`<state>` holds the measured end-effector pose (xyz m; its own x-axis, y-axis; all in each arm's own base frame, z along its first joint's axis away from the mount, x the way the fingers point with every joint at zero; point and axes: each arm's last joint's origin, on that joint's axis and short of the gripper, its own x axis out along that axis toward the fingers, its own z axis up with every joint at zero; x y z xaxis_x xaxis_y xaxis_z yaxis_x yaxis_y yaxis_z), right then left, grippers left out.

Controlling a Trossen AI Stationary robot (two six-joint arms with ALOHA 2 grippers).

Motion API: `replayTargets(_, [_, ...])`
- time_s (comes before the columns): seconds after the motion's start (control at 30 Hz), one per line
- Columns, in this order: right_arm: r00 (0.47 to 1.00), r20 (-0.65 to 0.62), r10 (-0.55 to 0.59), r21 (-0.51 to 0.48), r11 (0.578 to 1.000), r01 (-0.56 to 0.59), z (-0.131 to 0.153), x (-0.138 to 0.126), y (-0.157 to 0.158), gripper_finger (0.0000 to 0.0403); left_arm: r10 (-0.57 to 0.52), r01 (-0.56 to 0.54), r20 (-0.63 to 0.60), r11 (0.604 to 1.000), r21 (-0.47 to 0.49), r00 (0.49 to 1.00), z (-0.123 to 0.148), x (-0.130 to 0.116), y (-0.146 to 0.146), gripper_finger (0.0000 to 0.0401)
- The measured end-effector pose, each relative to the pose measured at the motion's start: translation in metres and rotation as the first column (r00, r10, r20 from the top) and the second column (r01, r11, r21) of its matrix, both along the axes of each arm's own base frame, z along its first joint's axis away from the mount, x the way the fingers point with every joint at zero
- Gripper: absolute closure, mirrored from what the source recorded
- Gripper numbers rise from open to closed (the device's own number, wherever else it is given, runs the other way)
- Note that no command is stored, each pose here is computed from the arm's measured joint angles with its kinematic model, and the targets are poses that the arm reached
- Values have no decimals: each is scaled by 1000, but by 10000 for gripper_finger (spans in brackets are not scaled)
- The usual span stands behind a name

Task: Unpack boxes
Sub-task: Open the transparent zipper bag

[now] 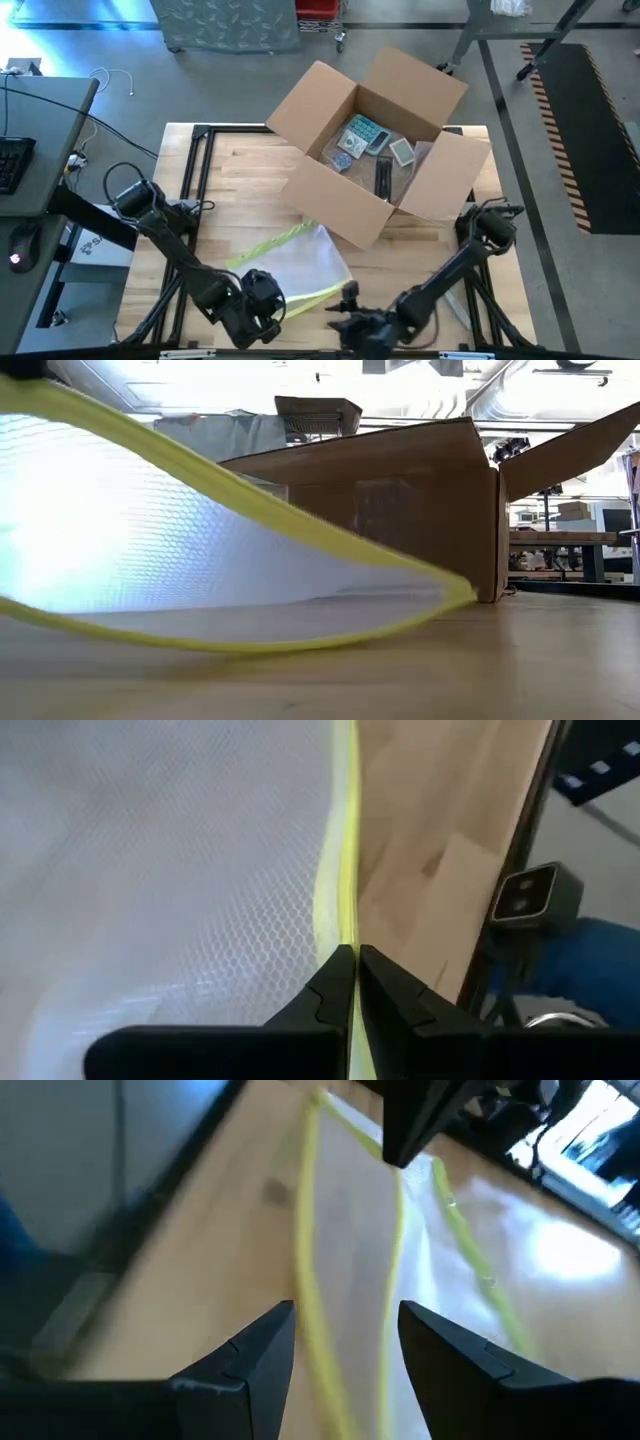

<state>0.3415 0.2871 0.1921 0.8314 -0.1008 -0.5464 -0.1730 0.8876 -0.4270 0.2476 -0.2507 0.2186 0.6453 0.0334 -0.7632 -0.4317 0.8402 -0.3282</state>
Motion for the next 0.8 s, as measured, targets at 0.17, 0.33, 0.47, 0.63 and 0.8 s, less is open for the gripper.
replayTargets(0.17, [998,-57,-17,-67,998,14,-24,29,-28,238,-8,8,23,1000,-3,1000,1,0,-3,401])
replayTargets(0.33, [983,-99,-151,-81,986,144,-58,49,-53,238,-32,32,45,999,10,998,3,-2,-7,401])
replayTargets(0.47, [957,-74,-279,22,959,281,-65,59,-67,289,-61,58,78,997,49,995,4,-9,-14,401])
replayTargets(0.63, [934,-26,-357,113,927,357,-41,71,-79,390,-52,24,173,987,160,984,10,-20,-18,390])
replayTargets(0.8, [924,-66,-376,158,911,381,-10,93,-100,401,-59,-18,242,953,302,968,30,-25,-3,333])
